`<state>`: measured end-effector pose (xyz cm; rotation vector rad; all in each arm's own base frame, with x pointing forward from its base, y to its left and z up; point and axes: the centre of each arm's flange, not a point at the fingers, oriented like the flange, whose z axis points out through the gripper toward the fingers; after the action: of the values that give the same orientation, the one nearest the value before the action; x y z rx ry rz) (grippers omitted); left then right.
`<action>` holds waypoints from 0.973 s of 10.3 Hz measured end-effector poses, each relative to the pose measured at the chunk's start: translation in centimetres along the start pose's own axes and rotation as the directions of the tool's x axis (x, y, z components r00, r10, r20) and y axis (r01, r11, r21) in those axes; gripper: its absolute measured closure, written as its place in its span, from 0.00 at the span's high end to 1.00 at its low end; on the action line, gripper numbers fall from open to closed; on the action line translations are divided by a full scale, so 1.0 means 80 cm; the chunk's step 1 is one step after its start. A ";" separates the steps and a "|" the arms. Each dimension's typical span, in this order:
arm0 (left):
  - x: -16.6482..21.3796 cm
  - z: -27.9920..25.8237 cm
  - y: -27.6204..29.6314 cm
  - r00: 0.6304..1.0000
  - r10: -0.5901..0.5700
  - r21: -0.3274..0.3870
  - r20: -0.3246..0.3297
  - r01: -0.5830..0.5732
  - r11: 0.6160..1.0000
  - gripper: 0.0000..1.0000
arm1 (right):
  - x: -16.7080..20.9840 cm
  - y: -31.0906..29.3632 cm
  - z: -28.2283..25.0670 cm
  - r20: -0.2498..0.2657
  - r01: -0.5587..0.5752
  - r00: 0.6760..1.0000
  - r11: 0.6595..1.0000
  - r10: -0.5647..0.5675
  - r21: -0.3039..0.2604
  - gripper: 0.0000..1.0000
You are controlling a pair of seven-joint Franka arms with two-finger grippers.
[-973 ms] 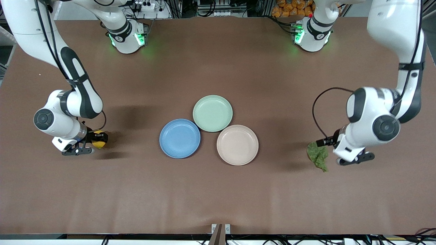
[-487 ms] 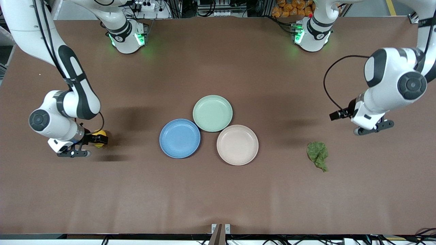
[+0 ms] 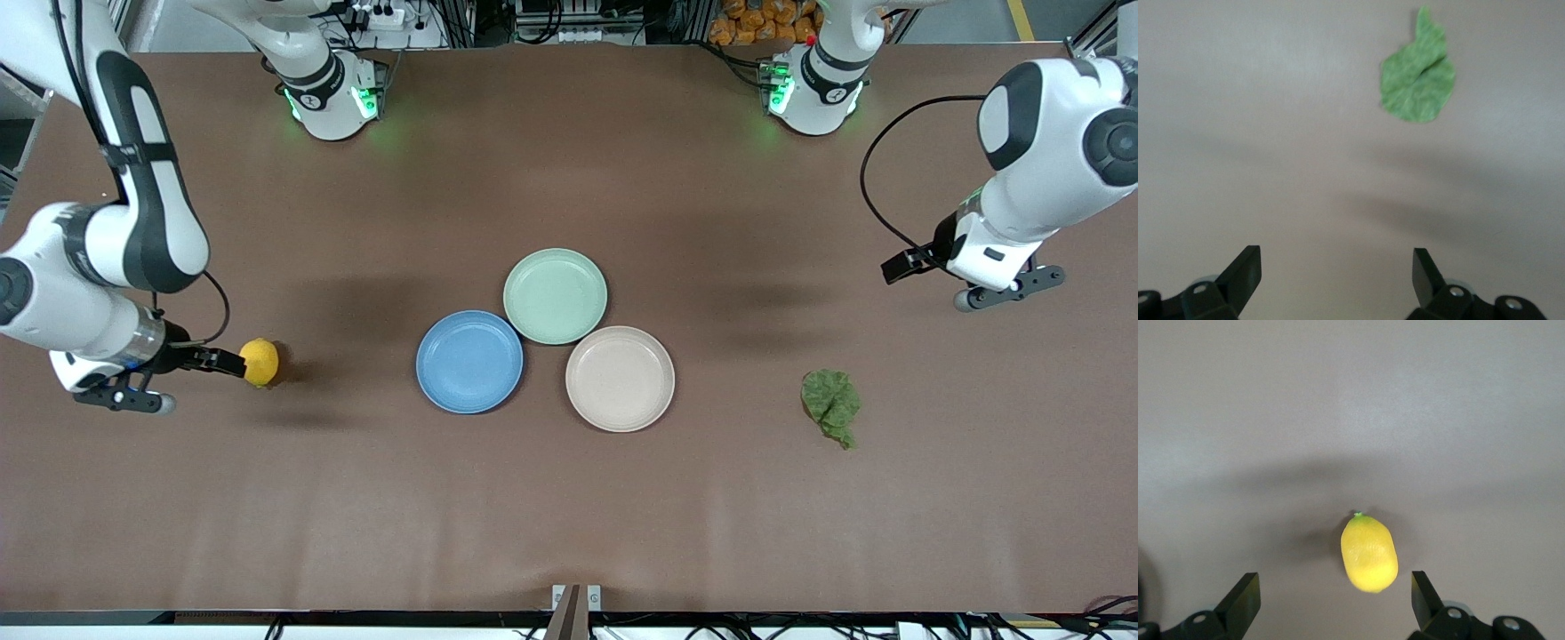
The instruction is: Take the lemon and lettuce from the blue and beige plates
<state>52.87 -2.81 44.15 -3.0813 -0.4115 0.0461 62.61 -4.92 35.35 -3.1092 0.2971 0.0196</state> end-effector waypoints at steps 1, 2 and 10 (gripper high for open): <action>0.008 -0.028 0.010 0.999 0.014 -0.014 -0.045 -0.015 1.000 1.00 | -0.009 0.000 -0.023 0.010 -0.012 1.000 1.000 0.012 0.003 1.00; 0.013 -0.058 0.024 0.995 0.037 -0.023 -0.095 -0.039 0.999 1.00 | -0.019 0.001 -0.049 0.022 -0.016 1.000 1.000 0.016 0.005 1.00; -0.030 -0.252 0.070 0.962 0.262 -0.003 -0.072 -0.263 0.965 1.00 | -0.069 0.011 -0.230 0.021 -0.007 1.000 1.000 0.007 -0.008 1.00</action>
<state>52.72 -9.44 64.13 -3.1156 0.0028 -0.0604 57.24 -5.12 53.79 -3.1133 0.3083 0.0544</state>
